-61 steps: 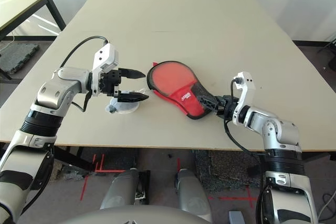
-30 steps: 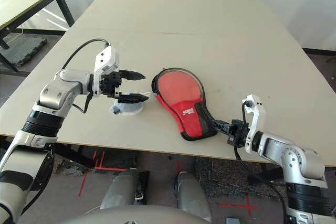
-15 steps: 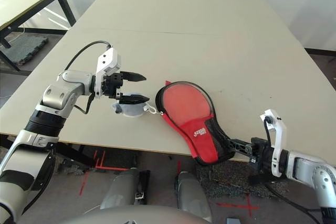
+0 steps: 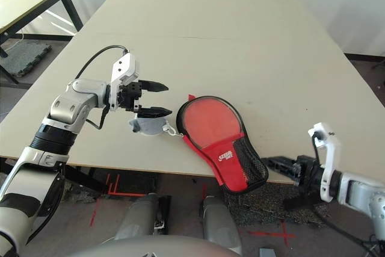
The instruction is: Store the ping-pong paddle in its case and zip it.
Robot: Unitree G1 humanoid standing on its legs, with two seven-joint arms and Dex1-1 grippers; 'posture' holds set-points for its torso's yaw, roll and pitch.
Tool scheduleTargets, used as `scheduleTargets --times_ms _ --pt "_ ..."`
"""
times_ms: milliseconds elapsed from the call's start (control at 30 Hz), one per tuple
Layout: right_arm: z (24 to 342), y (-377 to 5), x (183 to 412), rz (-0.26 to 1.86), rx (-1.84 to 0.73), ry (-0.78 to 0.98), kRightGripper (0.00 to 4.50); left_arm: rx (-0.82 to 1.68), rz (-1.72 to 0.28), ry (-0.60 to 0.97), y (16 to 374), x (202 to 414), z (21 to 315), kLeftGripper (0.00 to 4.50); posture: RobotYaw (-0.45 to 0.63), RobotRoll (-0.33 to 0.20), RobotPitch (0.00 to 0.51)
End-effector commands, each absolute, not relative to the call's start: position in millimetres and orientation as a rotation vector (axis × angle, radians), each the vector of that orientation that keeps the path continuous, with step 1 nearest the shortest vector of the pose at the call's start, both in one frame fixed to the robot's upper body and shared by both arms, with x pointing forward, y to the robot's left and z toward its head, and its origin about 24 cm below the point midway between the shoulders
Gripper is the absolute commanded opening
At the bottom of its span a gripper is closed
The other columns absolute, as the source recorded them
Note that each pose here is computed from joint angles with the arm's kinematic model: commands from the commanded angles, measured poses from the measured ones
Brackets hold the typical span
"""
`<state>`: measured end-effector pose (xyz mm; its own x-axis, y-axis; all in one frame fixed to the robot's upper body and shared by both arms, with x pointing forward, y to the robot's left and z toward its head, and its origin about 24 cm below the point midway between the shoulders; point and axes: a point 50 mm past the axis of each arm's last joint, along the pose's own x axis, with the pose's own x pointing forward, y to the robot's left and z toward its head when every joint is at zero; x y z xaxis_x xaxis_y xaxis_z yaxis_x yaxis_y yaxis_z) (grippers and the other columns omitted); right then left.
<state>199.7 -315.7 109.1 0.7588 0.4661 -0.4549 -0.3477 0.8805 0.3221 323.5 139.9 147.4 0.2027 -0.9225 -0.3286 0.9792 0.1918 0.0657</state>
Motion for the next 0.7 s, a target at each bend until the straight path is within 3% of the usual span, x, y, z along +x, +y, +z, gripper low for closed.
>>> scheduleTargets --times_ms 33,233,400,700 --pt "118 -310 217 0.483 0.136 0.435 4.48 0.309 -1.341 0.248 144 323 150 4.5 0.06 0.0 0.056" --pt "118 -258 260 0.704 -0.006 0.346 4.48 0.301 -1.294 0.269 157 318 154 4.5 0.1 0.0 0.051" --pt "117 -232 284 0.829 -0.043 0.322 4.48 0.29 -1.239 0.273 167 312 158 4.5 0.15 0.0 0.048" --pt "104 -226 300 0.888 -0.162 0.36 4.48 0.267 -1.123 0.307 189 296 152 4.5 0.19 0.0 0.039"
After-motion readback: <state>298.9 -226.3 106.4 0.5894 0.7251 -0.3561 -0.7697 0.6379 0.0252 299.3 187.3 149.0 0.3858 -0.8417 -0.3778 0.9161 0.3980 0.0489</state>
